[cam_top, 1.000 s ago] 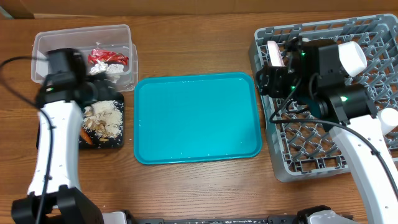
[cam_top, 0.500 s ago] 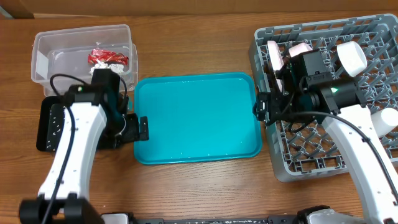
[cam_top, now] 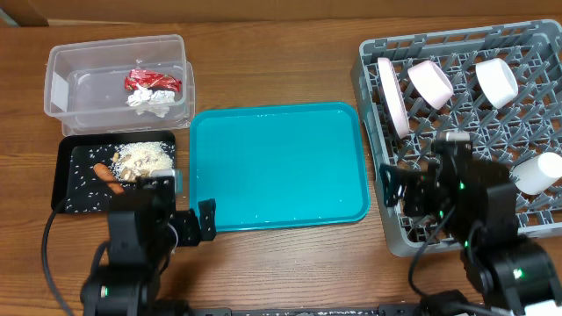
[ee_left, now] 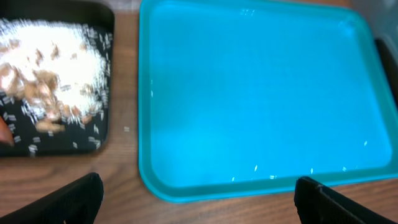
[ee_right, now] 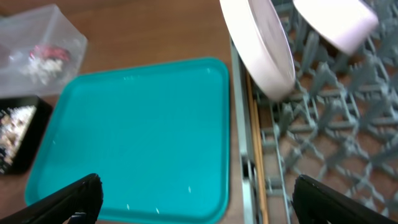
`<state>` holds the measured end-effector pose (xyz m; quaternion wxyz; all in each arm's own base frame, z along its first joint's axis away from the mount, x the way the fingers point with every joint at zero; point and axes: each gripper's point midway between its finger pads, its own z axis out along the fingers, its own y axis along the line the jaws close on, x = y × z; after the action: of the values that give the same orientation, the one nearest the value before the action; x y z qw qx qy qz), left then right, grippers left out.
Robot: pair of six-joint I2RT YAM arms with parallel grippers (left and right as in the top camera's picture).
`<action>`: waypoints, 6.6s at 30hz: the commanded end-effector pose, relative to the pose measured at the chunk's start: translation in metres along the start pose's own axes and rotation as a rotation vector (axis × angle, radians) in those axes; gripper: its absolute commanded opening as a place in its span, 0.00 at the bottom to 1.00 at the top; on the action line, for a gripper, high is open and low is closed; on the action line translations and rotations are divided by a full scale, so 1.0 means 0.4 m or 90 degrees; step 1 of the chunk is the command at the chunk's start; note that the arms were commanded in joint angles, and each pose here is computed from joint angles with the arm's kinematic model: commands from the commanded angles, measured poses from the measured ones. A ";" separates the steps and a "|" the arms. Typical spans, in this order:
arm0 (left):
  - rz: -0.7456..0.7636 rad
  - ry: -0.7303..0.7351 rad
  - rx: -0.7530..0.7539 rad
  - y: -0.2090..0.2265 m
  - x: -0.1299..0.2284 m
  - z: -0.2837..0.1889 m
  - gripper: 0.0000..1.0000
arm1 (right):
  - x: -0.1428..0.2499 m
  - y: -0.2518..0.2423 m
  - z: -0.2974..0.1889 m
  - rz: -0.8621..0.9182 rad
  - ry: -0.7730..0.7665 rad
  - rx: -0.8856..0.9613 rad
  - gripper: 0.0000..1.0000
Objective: Sort waste into correct bins and load items into the dishwasher
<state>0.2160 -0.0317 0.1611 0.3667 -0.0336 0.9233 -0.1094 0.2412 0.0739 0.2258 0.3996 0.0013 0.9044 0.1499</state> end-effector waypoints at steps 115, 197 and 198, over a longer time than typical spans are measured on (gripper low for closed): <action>0.073 -0.262 -0.034 0.023 -0.035 -0.094 1.00 | 0.074 -0.187 0.056 -0.062 -0.452 0.067 1.00; 0.167 -0.465 -0.026 0.040 -0.053 0.050 1.00 | 0.074 -0.187 0.056 -0.062 -0.452 0.067 1.00; 0.167 -0.465 -0.026 0.040 -0.053 0.050 1.00 | 0.074 -0.187 0.056 -0.062 -0.452 0.067 1.00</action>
<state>0.2458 -0.0175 0.1577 0.6797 0.0347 0.7319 -0.0338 0.2461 0.0131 0.1708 0.6921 0.0296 0.7172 0.0752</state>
